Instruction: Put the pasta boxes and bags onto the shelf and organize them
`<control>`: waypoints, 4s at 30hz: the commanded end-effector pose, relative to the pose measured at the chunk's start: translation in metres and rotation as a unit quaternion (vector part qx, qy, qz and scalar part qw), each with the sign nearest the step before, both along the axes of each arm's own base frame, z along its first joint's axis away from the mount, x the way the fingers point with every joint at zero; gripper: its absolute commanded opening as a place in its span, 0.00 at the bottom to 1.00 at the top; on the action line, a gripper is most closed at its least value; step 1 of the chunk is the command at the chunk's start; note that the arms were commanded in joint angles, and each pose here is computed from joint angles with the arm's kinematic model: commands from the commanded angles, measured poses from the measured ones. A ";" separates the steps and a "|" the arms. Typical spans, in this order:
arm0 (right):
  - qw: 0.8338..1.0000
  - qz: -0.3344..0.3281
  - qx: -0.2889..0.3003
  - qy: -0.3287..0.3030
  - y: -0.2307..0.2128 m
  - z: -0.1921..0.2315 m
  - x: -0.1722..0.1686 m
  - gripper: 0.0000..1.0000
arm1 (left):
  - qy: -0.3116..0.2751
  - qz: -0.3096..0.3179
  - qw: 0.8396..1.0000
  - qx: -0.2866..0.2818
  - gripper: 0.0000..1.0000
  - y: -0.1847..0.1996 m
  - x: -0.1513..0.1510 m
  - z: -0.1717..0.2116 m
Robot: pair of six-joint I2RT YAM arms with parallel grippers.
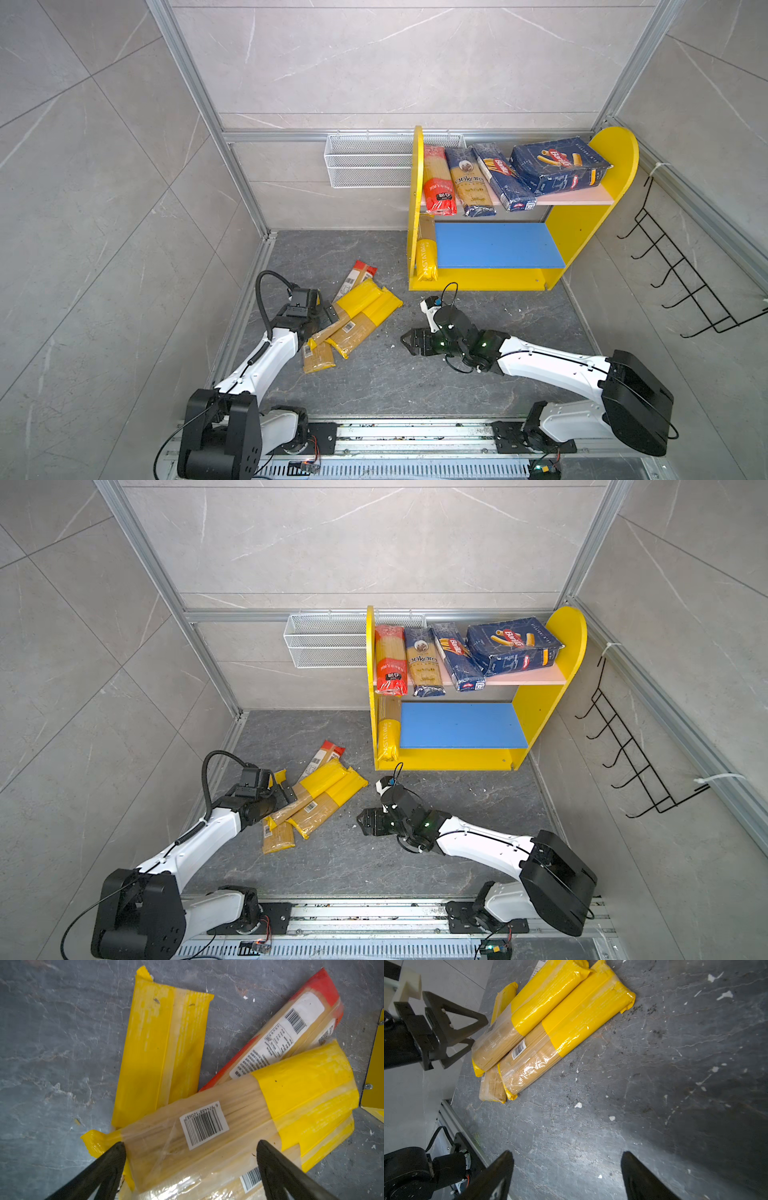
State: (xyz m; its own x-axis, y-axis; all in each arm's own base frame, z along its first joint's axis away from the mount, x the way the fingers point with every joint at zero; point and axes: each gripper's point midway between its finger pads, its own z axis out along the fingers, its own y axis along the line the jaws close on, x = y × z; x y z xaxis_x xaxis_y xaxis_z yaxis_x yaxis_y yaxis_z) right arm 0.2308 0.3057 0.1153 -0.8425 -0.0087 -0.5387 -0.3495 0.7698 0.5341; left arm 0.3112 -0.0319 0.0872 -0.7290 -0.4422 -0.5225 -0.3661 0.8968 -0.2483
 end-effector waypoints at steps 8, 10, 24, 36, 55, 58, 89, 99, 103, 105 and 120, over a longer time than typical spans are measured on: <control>1.000 0.021 0.004 -0.008 0.005 0.000 -0.003 0.83 | -0.012 -0.028 0.999 0.041 0.99 0.002 0.028 0.007; 1.000 0.023 0.010 -0.007 0.007 0.000 -0.003 0.83 | 0.001 -0.031 0.999 0.038 0.98 0.001 0.025 -0.004; 1.000 0.022 0.016 -0.002 -0.001 -0.001 -0.010 0.83 | 0.034 -0.131 0.990 -0.043 0.89 -0.089 -0.028 -0.047; 1.000 0.004 -0.002 0.008 -0.020 -0.011 -0.019 0.83 | 0.029 -0.217 0.969 -0.117 0.89 -0.193 -0.074 -0.057; 0.989 -0.047 -0.133 0.031 -0.038 -0.057 0.001 0.83 | -0.039 -0.183 0.982 -0.032 0.92 -0.124 -0.109 0.013; 0.989 -0.041 -0.139 0.039 -0.026 -0.065 0.006 0.83 | -0.048 -0.176 0.983 -0.034 0.94 -0.114 -0.114 0.017; 0.919 -0.034 -0.375 0.116 -0.024 -0.154 -0.004 0.80 | -0.093 -0.155 0.982 -0.049 0.96 -0.071 -0.141 0.032; 0.925 -0.058 -0.349 0.136 -0.063 -0.172 -0.036 0.59 | -0.088 -0.168 0.981 -0.041 0.96 -0.080 -0.135 0.040; 0.920 -0.067 -0.364 0.133 -0.081 -0.172 -0.042 0.59 | -0.095 -0.166 0.981 -0.040 0.96 -0.080 -0.133 0.047; 0.919 -0.072 -0.365 0.131 -0.088 -0.169 -0.046 0.57 | -0.098 -0.166 0.981 -0.040 0.96 -0.079 -0.133 0.050; 0.918 -0.074 -0.374 0.106 -0.094 -0.158 -0.044 0.82 | -0.098 -0.175 0.979 -0.035 0.95 -0.084 -0.129 0.056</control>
State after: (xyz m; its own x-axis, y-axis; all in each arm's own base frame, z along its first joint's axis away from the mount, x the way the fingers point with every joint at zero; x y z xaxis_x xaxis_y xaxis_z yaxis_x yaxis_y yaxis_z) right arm 0.2409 0.2829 0.0167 -0.8546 -0.0773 -0.5136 -0.1660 0.9776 0.1291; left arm 0.1743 -0.1146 0.1223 -0.7660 -0.2122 -0.6068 0.0026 0.9429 -0.3330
